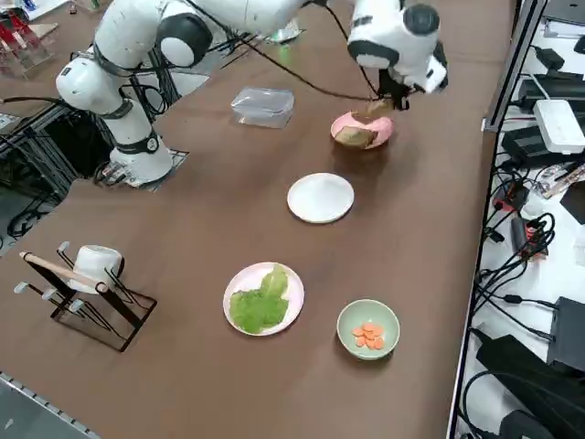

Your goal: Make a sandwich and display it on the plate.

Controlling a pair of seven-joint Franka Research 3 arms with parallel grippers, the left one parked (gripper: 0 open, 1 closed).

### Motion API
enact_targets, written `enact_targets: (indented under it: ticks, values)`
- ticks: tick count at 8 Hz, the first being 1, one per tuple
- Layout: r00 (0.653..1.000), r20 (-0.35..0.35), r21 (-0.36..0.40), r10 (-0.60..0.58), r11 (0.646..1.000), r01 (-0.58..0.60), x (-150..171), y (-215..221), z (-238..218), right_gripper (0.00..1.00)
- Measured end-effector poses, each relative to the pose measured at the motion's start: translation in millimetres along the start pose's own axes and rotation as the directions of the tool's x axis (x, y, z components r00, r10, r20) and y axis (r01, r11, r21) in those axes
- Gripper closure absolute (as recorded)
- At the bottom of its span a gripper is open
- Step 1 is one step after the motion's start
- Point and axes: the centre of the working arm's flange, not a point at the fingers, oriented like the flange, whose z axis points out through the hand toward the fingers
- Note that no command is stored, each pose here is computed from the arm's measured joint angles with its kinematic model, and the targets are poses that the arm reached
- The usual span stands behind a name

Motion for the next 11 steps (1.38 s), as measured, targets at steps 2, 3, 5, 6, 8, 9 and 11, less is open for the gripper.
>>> enact_targets:
  ticks: [2, 3, 5, 6, 8, 9, 11]
  values:
    - [0.999, 0.042, -0.039, 0.006, 0.999, -0.005, -11, -32, -49, 0.92]
    - [0.997, 0.057, -0.056, 0.047, 0.997, -0.044, -17, -33, -68, 0.92]
    - [0.988, 0.085, -0.093, 0.131, 0.988, -0.123, -35, -1, -104, 0.92]
    - [0.980, 0.088, -0.118, 0.179, 0.979, -0.168, -46, 23, -126, 0.92]
    - [0.962, 0.042, -0.189, 0.271, 0.947, -0.258, -69, 58, -180, 0.92]
    - [0.944, -0.001, -0.227, 0.330, 0.919, -0.321, -82, 71, -210, 0.92]
    - [0.883, -0.066, -0.260, 0.465, 0.846, -0.465, -101, 84, -242, 0.92]
